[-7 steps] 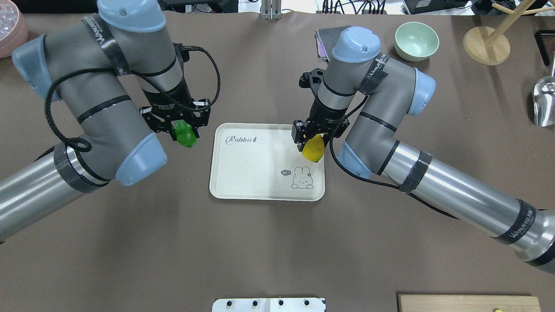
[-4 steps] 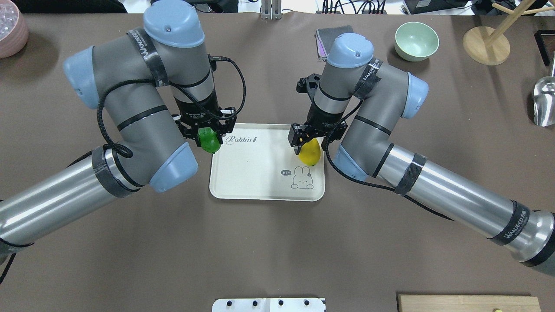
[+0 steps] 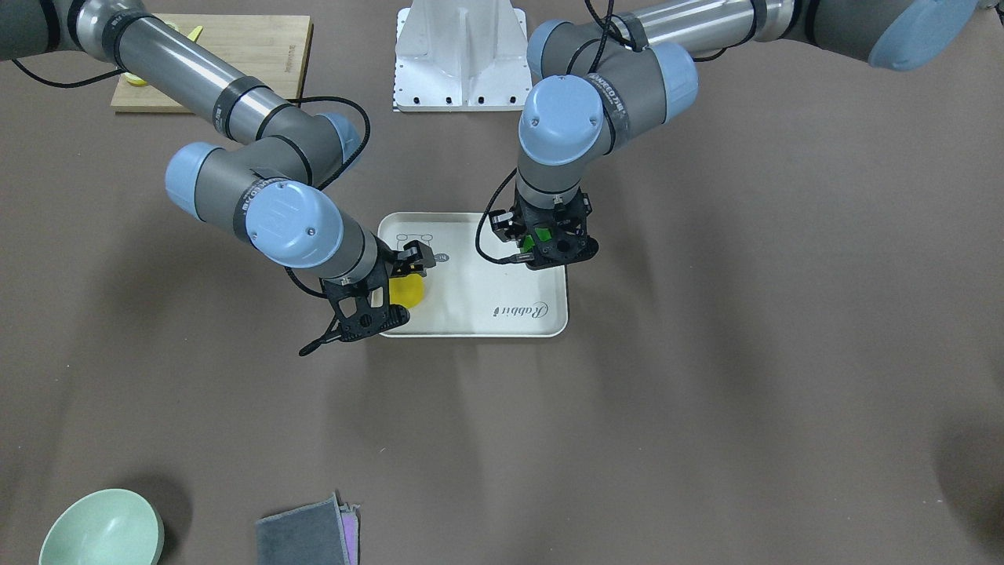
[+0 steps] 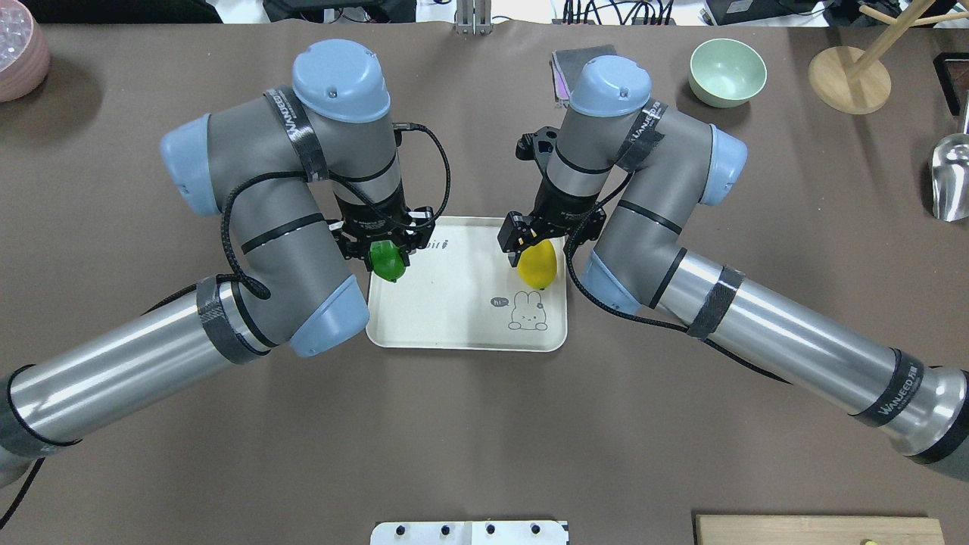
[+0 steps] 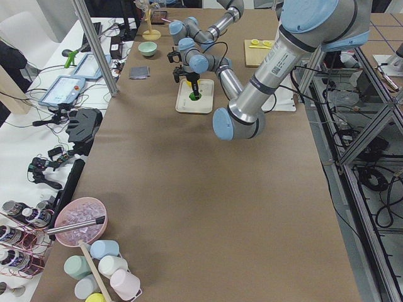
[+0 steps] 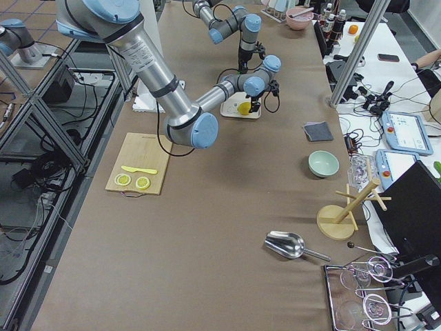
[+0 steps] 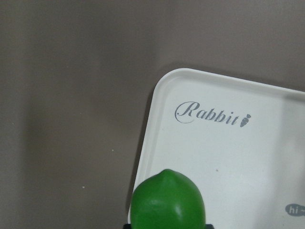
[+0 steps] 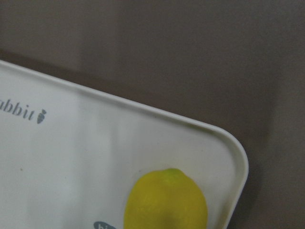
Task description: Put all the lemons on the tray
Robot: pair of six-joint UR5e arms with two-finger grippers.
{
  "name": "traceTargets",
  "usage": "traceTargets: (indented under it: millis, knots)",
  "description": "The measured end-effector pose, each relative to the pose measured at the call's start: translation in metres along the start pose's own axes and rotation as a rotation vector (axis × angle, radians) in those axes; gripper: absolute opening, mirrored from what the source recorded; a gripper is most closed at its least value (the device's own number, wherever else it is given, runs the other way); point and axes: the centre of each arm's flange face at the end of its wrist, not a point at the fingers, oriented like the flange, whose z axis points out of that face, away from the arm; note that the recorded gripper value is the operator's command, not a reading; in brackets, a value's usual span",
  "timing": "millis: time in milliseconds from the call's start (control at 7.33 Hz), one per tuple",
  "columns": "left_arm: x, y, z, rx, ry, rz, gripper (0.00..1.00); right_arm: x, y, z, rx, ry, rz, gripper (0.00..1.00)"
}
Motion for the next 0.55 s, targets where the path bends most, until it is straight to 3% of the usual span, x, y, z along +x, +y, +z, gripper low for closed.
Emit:
traceTargets:
  millis: [409,545]
  knots:
    - [0.020,0.006,0.019,0.007,0.014,-0.034,0.47,0.060,-0.017,-0.052,0.026,-0.051,0.060,0.99]
    - [0.027,0.007,0.019,0.006,0.017,-0.047,0.48,0.086,-0.017,-0.073,0.042,-0.065,0.084,0.99]
